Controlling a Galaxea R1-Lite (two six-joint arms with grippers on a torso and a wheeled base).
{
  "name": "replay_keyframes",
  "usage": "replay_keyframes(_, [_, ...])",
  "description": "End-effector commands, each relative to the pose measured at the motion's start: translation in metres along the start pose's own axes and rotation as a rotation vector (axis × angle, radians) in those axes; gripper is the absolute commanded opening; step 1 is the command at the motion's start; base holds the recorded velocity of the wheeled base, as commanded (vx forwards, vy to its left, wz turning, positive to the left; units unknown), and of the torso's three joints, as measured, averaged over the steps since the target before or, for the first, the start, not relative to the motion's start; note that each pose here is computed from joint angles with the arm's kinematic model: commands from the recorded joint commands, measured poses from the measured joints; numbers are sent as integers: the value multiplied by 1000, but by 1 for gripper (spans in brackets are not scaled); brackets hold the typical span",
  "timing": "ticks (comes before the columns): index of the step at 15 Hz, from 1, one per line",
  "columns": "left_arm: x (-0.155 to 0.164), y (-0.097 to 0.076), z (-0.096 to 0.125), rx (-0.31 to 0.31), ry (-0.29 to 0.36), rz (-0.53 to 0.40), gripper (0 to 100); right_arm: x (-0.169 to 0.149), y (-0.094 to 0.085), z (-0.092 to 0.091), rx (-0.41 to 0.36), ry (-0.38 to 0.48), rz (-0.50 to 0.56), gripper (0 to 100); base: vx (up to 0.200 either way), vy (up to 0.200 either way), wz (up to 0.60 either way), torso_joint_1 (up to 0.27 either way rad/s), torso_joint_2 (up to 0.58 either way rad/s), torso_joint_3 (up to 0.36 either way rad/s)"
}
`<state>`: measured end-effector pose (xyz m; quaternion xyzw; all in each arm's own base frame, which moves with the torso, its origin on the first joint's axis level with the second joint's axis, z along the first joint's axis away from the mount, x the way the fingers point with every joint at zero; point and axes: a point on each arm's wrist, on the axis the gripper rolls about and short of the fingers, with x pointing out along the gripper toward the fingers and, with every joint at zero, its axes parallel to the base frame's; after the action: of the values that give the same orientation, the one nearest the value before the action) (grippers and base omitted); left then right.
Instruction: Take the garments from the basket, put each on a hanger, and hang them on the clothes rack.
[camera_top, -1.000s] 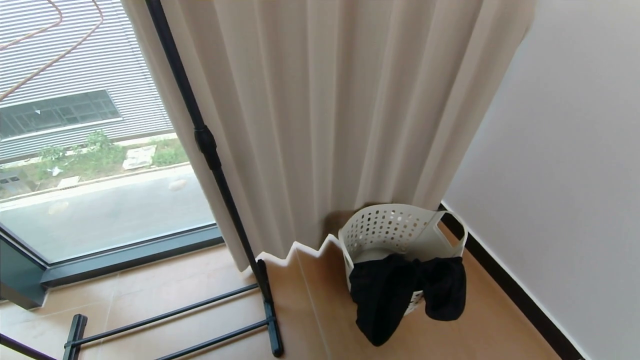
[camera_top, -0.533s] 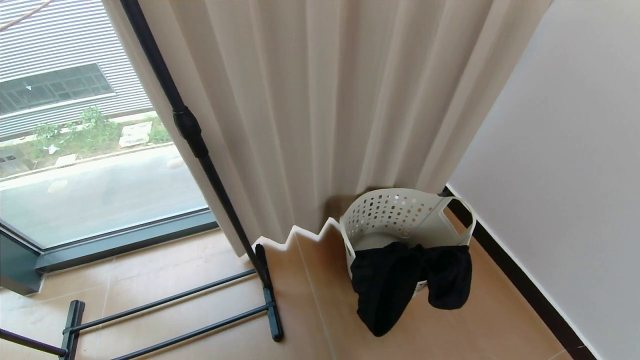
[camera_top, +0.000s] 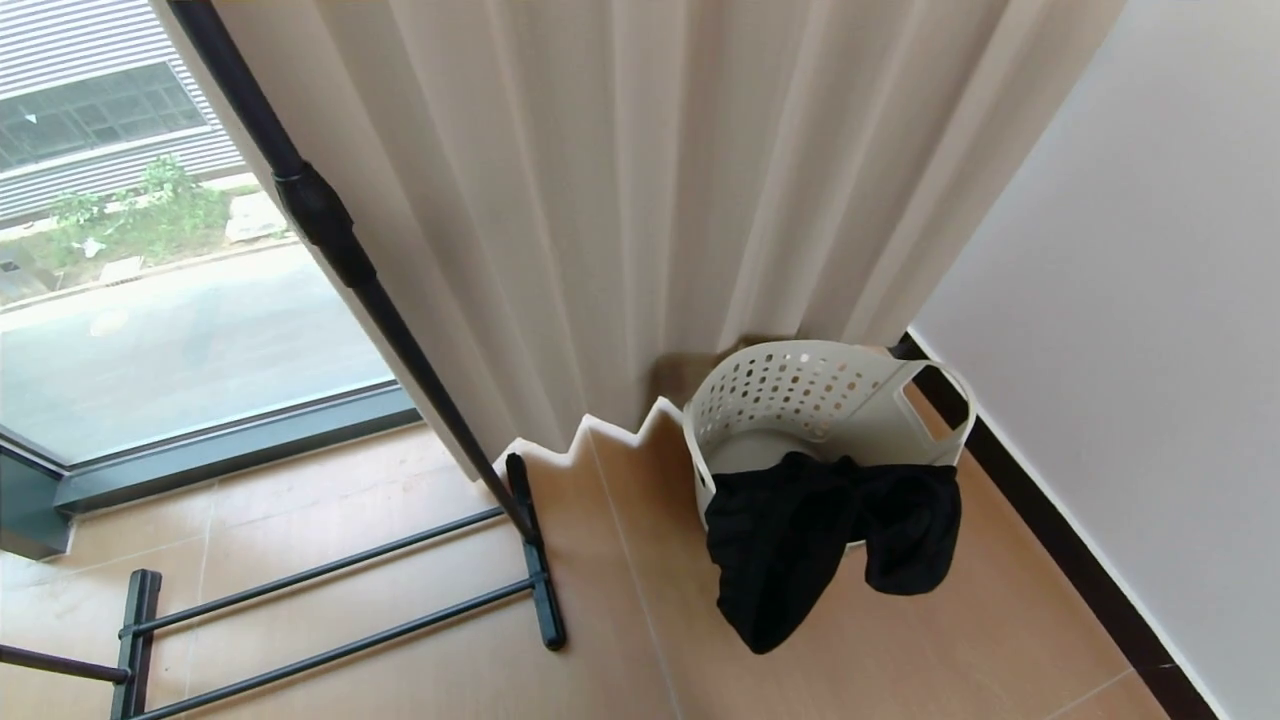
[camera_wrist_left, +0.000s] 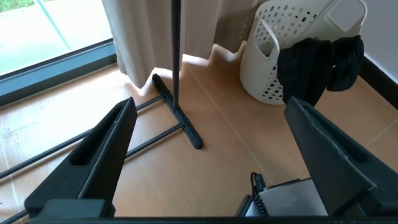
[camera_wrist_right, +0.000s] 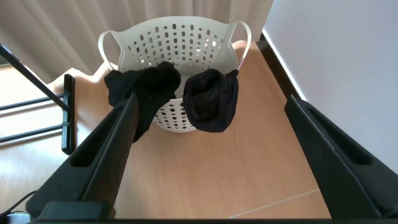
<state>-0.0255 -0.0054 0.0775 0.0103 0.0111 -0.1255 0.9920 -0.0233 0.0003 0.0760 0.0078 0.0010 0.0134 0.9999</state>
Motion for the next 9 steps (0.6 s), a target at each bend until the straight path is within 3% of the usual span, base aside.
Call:
replay_keyframes(1, [0, 0, 0, 2, 1, 0, 100, 0, 0, 0, 0, 1, 1, 100, 0, 0, 0, 2, 7, -193])
replay_keyframes(9, [0, 0, 0, 4, 1, 0, 100, 0, 0, 0, -14, 11, 5, 100, 0, 0, 0, 2, 3, -195])
